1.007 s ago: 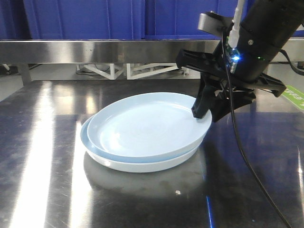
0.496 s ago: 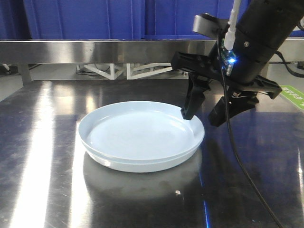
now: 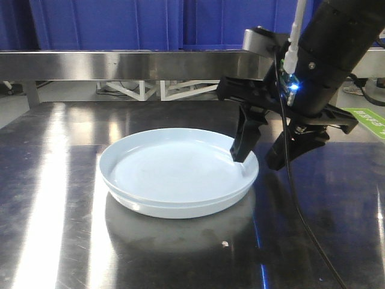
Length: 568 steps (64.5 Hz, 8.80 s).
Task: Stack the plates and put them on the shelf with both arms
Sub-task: 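Open the right gripper and release the top plate, then grasp the rim of the stacked plates with the right gripper and lift, then hold the stacked plates raised in the right gripper, then drive the base away from the table carrying the plates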
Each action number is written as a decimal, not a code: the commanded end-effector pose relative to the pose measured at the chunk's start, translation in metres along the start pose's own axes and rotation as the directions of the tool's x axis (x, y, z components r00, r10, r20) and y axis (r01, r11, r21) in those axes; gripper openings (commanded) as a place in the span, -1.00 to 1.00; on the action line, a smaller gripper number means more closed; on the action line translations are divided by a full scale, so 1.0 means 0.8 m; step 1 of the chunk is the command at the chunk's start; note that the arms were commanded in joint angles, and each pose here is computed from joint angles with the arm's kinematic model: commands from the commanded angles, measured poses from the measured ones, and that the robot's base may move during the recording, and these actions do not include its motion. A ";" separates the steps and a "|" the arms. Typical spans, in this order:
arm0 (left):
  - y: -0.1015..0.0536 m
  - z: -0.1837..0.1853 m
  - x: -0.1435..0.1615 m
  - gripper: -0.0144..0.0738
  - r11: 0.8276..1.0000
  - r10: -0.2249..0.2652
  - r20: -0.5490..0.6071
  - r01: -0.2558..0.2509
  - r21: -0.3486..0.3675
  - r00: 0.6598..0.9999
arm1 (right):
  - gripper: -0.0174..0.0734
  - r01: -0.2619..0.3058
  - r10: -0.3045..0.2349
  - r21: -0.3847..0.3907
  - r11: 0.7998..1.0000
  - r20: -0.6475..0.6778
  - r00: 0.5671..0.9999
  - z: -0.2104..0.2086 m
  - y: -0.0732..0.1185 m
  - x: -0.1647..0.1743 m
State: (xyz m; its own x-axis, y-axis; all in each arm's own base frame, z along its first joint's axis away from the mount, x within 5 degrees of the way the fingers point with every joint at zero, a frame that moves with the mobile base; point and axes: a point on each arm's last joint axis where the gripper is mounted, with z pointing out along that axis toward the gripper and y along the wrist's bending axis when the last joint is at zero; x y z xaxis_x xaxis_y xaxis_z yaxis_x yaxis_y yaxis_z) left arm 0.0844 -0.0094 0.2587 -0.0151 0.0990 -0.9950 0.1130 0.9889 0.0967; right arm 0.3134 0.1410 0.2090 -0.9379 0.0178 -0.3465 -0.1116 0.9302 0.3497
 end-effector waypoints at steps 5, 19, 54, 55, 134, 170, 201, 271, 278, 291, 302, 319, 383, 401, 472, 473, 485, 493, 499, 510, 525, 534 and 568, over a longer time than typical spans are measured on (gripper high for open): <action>0.003 -0.001 -0.025 -0.49 1.000 -0.015 0.119 0.017 -0.016 0.993 | 0.32 0.027 -0.025 -0.030 0.999 0.081 0.996 -0.019 0.015 -0.009; 0.003 -0.001 -0.025 -0.49 1.000 -0.015 0.119 0.017 -0.016 0.993 | 0.32 0.027 -0.026 -0.023 0.999 0.051 0.998 -0.006 0.014 -0.007; 0.003 -0.001 -0.025 -0.49 1.000 -0.015 0.119 0.017 -0.016 0.993 | -0.49 0.029 -0.027 -0.031 0.999 0.057 0.998 -0.013 0.017 -0.007; 0.003 -0.001 -0.025 -0.49 1.000 -0.015 0.119 0.017 -0.016 0.993 | -0.49 0.030 -0.028 -0.032 0.999 0.061 0.998 -0.014 0.017 -0.007; 0.003 -0.001 -0.025 -0.49 1.000 -0.015 0.119 0.017 -0.016 0.993 | -0.49 0.157 -0.373 0.338 0.928 0.842 0.391 -0.230 -0.072 0.138; 0.003 -0.001 -0.025 -0.49 1.000 -0.015 0.119 0.017 -0.016 0.993 | -0.49 0.102 -0.320 0.303 0.947 0.893 0.317 -0.238 -0.086 0.210; 0.003 -0.001 -0.025 -0.49 1.000 -0.015 0.119 0.017 -0.016 0.993 | -0.49 0.100 -0.314 0.298 0.949 0.895 0.318 -0.238 -0.086 0.210; 0.003 -0.001 -0.025 -0.49 1.000 -0.015 0.119 0.017 -0.016 0.993 | -0.49 0.100 -0.314 0.298 0.949 0.895 0.318 -0.238 -0.086 0.210; 0.003 -0.001 -0.025 -0.49 1.000 -0.015 0.119 0.017 -0.016 0.993 | -0.49 0.100 -0.314 0.298 0.949 0.895 0.318 -0.238 -0.086 0.210; 0.003 -0.001 -0.025 -0.49 1.000 -0.015 0.119 0.017 -0.016 0.993 | -0.49 0.100 -0.314 0.298 0.949 0.895 0.318 -0.238 -0.086 0.210; 0.003 -0.001 -0.025 -0.49 1.000 -0.015 0.119 0.017 -0.016 0.993 | -0.49 0.100 -0.314 0.298 0.949 0.895 0.318 -0.238 -0.086 0.210; 0.003 -0.001 -0.025 -0.49 1.000 -0.015 0.119 0.017 -0.016 0.993 | -0.49 0.100 -0.314 0.298 0.949 0.895 0.318 -0.238 -0.086 0.210; 0.003 -0.001 -0.025 -0.49 1.000 -0.015 0.119 0.017 -0.016 0.993 | -0.49 0.100 -0.314 0.298 0.949 0.895 0.318 -0.238 -0.086 0.210; 0.003 -0.001 -0.025 -0.49 1.000 -0.015 0.119 0.017 -0.016 0.993 | -0.49 0.100 -0.314 0.298 0.949 0.895 0.318 -0.238 -0.086 0.210; 0.003 -0.001 -0.025 -0.49 1.000 -0.015 0.119 0.017 -0.016 0.993 | -0.49 0.100 -0.314 0.298 0.949 0.893 0.322 -0.238 -0.086 0.210; 0.003 -0.001 -0.025 -0.49 1.000 -0.015 0.119 0.017 -0.016 0.993 | -0.49 0.100 -0.314 0.298 0.949 0.893 0.322 -0.238 -0.086 0.210; 0.003 -0.001 -0.025 -0.49 1.000 -0.015 0.119 0.017 -0.016 0.993 | -0.49 0.100 -0.314 0.298 0.949 0.893 0.323 -0.238 -0.086 0.210; 0.003 -0.001 -0.025 -0.49 1.000 -0.015 0.119 0.017 -0.016 0.993 | -0.49 0.100 -0.314 0.298 0.949 0.893 0.323 -0.238 -0.086 0.210; 0.003 -0.001 -0.025 -0.49 1.000 -0.015 0.119 0.017 -0.016 0.993 | -0.49 0.100 -0.314 0.298 0.949 0.893 0.323 -0.238 -0.086 0.210; 0.003 -0.001 -0.025 -0.49 1.000 -0.015 0.119 0.017 -0.016 0.993 | -0.49 0.100 -0.314 0.298 0.949 0.893 0.323 -0.238 -0.086 0.210; 0.003 -0.001 -0.025 -0.49 1.000 -0.015 0.119 0.017 -0.016 0.993 | -0.49 0.100 -0.314 0.298 0.949 0.893 0.323 -0.238 -0.086 0.210; 0.003 -0.001 -0.025 -0.49 1.000 -0.015 0.119 0.017 -0.016 0.993 | -0.49 0.100 -0.314 0.298 0.949 0.893 0.323 -0.238 -0.086 0.210; 0.003 -0.001 -0.025 -0.49 1.000 -0.015 0.119 0.017 -0.016 0.993 | -0.49 0.100 -0.314 0.298 0.949 0.892 0.324 -0.238 -0.086 0.210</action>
State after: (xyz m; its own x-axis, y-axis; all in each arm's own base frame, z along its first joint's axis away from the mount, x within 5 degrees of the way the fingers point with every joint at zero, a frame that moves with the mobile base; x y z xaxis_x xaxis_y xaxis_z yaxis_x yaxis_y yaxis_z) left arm 0.0843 -0.0093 0.2588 -0.0139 0.0989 -0.9950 0.1116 0.9890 0.0967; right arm 0.1002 0.0115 0.2721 -0.1056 0.0191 -0.9942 -0.1115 0.9933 0.0309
